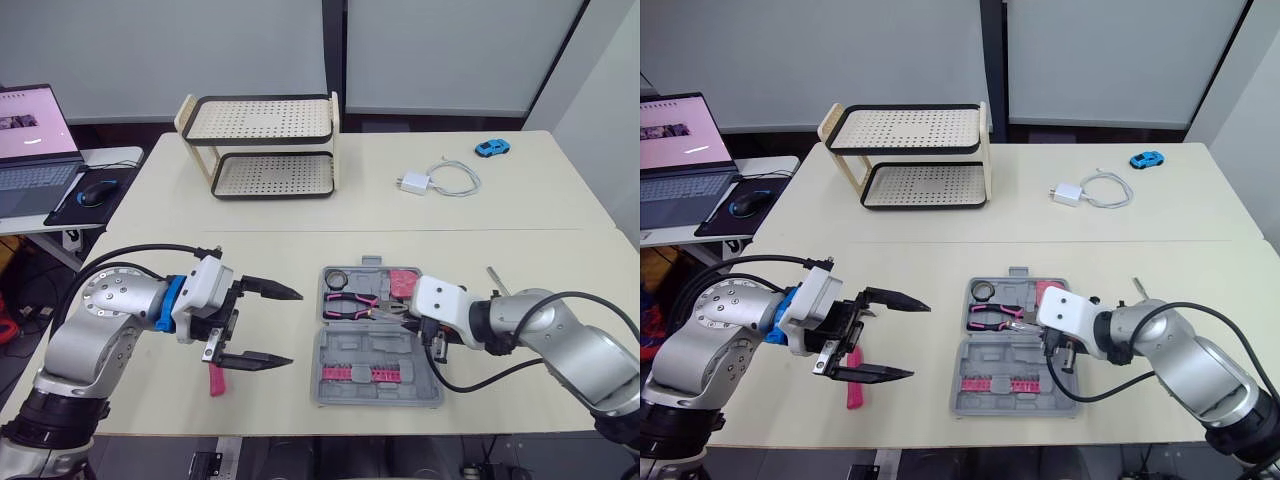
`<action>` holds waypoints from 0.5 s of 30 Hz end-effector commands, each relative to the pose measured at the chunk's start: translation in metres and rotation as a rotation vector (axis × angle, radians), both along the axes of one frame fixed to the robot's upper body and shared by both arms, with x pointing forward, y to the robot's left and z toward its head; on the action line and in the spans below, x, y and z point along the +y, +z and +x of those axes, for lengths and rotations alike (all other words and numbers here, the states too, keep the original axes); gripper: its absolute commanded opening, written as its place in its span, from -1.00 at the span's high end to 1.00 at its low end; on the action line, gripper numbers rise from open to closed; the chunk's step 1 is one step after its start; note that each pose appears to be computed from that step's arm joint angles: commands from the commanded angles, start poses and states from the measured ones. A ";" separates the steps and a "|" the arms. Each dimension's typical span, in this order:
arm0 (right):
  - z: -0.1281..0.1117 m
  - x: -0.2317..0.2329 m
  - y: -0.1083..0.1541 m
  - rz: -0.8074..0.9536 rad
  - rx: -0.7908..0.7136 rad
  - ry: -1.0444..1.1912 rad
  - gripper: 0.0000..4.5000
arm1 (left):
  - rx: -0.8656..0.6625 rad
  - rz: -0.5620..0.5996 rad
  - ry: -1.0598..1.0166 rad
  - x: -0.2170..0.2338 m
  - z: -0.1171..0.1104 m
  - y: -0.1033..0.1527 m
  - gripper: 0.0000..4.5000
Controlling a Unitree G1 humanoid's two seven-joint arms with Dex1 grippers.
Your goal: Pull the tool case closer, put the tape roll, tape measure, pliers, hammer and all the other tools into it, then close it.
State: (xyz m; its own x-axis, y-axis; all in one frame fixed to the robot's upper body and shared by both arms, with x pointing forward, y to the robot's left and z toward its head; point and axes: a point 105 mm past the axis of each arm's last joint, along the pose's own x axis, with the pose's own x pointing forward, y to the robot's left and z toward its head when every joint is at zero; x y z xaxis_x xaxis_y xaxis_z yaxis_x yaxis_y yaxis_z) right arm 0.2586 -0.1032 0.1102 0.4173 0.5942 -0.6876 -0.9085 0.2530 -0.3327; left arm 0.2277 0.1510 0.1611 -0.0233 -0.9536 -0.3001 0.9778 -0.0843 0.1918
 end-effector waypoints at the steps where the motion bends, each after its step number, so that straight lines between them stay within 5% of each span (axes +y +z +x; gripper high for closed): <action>1: 0.000 0.012 0.002 -0.055 -0.034 0.055 0.92 | -0.035 0.017 0.008 0.006 0.000 0.003 -1.00; 15: 0.000 0.037 -0.012 -0.174 -0.019 0.134 0.92 | -0.035 0.052 0.048 0.019 0.001 -0.004 -1.00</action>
